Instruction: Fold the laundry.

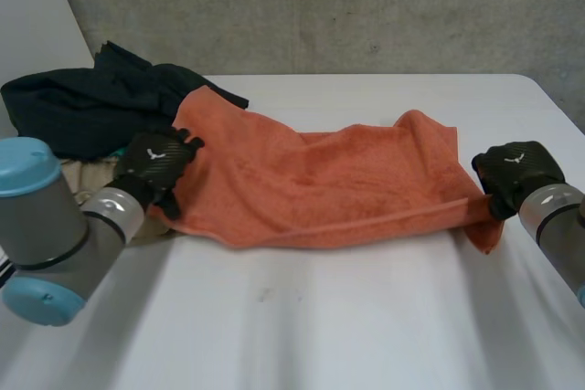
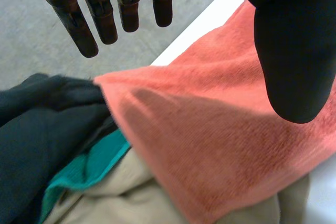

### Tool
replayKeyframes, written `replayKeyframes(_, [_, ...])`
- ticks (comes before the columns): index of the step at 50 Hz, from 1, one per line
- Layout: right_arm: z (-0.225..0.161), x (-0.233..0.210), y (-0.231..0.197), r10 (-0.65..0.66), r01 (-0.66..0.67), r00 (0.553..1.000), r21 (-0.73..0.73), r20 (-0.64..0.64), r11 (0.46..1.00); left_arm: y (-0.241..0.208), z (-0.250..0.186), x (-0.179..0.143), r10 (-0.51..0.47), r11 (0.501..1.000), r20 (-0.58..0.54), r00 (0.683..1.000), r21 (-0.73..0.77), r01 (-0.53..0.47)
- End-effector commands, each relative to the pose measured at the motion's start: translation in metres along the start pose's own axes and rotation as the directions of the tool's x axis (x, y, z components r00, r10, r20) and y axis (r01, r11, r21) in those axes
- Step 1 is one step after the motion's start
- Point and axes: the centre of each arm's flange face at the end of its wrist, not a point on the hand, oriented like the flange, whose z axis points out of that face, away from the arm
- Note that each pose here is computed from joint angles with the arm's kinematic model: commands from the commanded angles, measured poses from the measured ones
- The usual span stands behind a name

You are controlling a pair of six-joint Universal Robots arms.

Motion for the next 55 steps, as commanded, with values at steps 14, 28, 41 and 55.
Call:
replayKeyframes(14, [0.007,0.004,0.011,0.010,-0.010,1.000,-0.024,-0.012,1.000,0.035,-0.003,-0.035,0.007,0.996,-0.033,0.999,-0.090,-0.010])
replayKeyframes(28, [0.007,0.003,0.013,0.011,-0.011,1.000,-0.029,-0.009,1.000,0.047,0.024,-0.018,0.010,0.996,-0.092,0.996,-0.086,-0.018])
replayKeyframes(41, [0.009,0.002,0.016,0.010,-0.011,1.000,-0.033,-0.010,0.999,0.047,0.035,-0.011,0.018,0.997,-0.109,0.994,-0.071,-0.026])
replayKeyframes(55, [-0.032,0.042,-0.040,-0.102,0.104,0.992,0.021,-0.077,0.994,-0.065,-0.022,-0.055,-0.072,0.993,-0.016,0.997,0.094,0.073])
